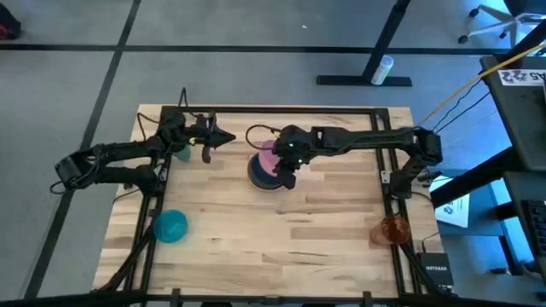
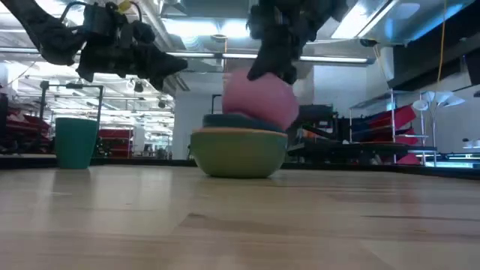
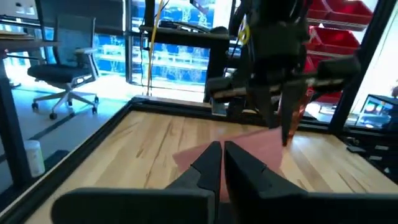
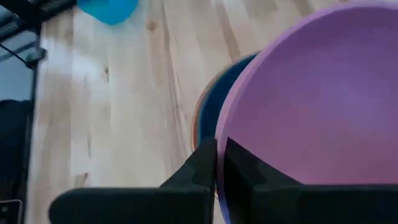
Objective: Nest bowls inside each other
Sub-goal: Stack the pink bowl on top of the blue bowl
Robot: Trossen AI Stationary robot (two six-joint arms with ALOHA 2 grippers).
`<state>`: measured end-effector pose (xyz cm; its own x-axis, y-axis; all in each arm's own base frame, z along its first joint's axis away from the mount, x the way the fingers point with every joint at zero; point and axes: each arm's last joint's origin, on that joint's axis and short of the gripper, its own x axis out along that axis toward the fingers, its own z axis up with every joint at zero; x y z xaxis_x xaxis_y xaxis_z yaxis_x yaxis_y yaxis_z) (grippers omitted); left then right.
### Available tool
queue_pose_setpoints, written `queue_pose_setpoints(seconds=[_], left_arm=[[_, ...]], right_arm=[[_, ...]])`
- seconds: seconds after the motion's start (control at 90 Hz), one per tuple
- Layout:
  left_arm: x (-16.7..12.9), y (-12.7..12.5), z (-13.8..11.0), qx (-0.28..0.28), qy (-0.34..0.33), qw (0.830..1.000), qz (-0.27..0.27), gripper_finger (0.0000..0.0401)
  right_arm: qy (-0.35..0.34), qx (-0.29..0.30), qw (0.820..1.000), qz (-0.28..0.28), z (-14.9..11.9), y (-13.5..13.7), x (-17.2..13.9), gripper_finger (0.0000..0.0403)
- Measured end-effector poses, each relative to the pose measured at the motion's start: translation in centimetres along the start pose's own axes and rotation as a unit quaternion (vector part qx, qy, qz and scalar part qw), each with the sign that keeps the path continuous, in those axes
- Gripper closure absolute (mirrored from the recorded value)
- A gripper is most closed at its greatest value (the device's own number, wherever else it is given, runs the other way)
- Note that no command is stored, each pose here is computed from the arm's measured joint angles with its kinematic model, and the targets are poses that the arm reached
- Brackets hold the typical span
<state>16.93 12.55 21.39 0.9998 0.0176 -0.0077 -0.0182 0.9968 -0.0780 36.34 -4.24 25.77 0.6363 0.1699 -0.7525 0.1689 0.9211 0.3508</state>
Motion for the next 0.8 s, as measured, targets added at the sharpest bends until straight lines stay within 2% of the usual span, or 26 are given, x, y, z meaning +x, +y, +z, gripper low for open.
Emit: queue_pose_setpoints(seconds=[0.456,0.589,0.8], left_arm=[[0.01,-0.02,-0.05,-0.002,0.002,1.0,-0.003,0.0401],[0.01,-0.02,-0.1,-0.005,0.004,1.0,-0.003,0.0401],[0.0,-0.03,-0.29,-0.012,0.012,1.0,-0.005,0.0401]], right_arm=[[0.044,0.025,0.999,-0.013,-0.85,-0.32,0.35,0.0394],[0.043,0.026,0.999,-0.013,-0.85,-0.32,0.35,0.0367],[0.042,0.025,0.999,-0.013,-0.82,-0.34,0.35,0.0299]])
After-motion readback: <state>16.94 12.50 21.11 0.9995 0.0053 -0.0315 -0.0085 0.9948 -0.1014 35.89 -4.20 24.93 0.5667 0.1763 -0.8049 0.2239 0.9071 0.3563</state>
